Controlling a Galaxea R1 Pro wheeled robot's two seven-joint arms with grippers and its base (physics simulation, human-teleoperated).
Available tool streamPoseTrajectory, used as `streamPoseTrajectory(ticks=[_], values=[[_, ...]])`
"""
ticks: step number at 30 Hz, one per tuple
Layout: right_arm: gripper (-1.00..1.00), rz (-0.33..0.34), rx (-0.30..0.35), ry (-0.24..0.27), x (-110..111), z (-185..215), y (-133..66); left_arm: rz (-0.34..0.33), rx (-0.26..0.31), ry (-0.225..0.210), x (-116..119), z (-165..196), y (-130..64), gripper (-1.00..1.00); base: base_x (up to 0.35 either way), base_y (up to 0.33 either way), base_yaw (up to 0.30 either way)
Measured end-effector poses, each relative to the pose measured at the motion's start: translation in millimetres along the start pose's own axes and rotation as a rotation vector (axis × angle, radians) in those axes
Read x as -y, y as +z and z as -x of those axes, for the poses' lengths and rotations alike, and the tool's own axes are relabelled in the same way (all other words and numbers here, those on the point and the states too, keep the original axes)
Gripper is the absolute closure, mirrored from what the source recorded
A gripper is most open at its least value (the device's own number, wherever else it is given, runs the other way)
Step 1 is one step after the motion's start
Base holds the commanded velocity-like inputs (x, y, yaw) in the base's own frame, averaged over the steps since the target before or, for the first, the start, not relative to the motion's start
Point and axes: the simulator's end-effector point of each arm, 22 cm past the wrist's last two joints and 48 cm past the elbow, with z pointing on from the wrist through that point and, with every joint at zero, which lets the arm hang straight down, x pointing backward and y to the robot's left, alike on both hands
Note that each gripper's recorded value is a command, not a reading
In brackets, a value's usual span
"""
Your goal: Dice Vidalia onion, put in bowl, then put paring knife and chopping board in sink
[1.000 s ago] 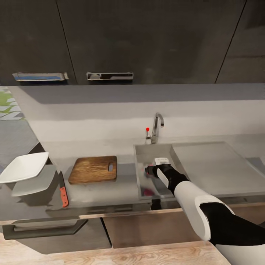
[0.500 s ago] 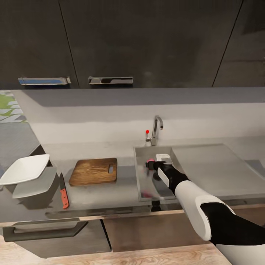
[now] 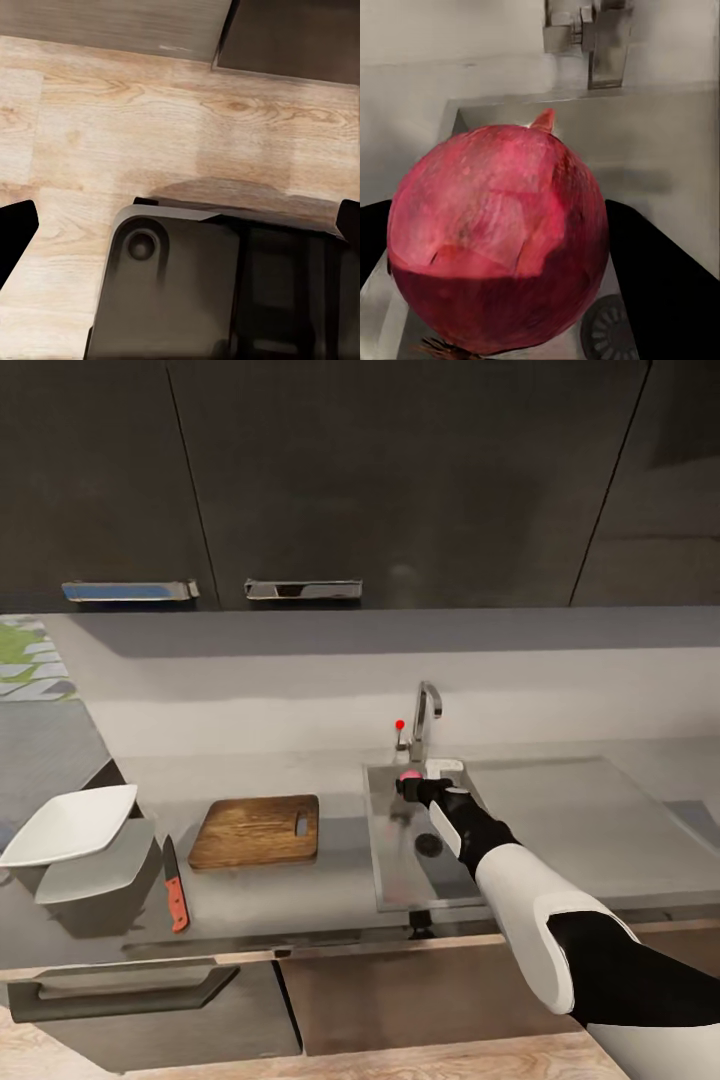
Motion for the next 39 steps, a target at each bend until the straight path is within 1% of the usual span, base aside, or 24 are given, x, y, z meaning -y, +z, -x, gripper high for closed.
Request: streamPoseTrajectory(ticks=[6, 9, 12, 13, 16, 17, 18, 23, 27, 35, 39], values=[[1.0, 0.007, 0.064, 0.003, -4.4, 31.5, -7.8, 0.003, -0.025, 0.002, -1.8, -13.3, -1.0, -1.0, 0.0, 0.0, 0.0], [1.0, 0.011, 0.113, 0.006, -6.0, 54.8, -14.5, 0.004, -0.037, 0.004, -2.7, -20.3, -1.7, -1.0, 0.0, 0.0, 0.0], [1.0, 0.019, 0.169, 0.009, -8.1, 80.4, -23.8, 0.005, -0.039, 0.004, -2.9, -21.9, -1.7, -1.0, 0.0, 0.0, 0.0], [1.0, 0.02, 0.178, 0.01, -8.4, 84.0, -26.0, 0.004, -0.038, 0.004, -2.8, -21.7, -1.7, -1.0, 0.0, 0.0, 0.0], [1.0, 0.024, 0.211, 0.017, -8.3, 89.0, -35.3, 0.004, -0.035, 0.004, -2.7, -20.9, -1.4, -1.0, 0.0, 0.0, 0.0], [1.0, 0.025, 0.241, 0.025, -6.8, 91.8, -47.8, 0.003, -0.033, 0.004, -2.5, -20.3, -1.3, -1.0, 0.0, 0.0, 0.0], [1.0, 0.025, 0.249, 0.029, -6.0, 91.5, -55.0, 0.003, -0.031, 0.004, -2.5, -19.8, -1.2, -1.0, 0.0, 0.0, 0.0], [1.0, 0.028, 0.265, 0.046, -3.7, 88.8, -93.4, 0.002, -0.023, 0.004, -2.0, -17.3, -0.8, -1.0, 0.0, 0.0, 0.0], [1.0, 0.028, 0.267, 0.053, -2.2, 86.8, -113.6, 0.001, -0.017, 0.003, -1.6, -15.3, -0.4, -1.0, 0.0, 0.0, 0.0], [1.0, 0.038, 0.241, 0.052, -8.3, 73.2, -126.6, -0.002, -0.003, 0.003, -0.8, -10.6, 0.5, -1.0, 0.0, 0.026, 0.0], [1.0, 0.06, 0.246, 0.03, -22.2, 73.6, -132.4, -0.003, 0.005, 0.002, -0.4, -8.0, 1.0, -1.0, 0.0, 0.222, 0.0]])
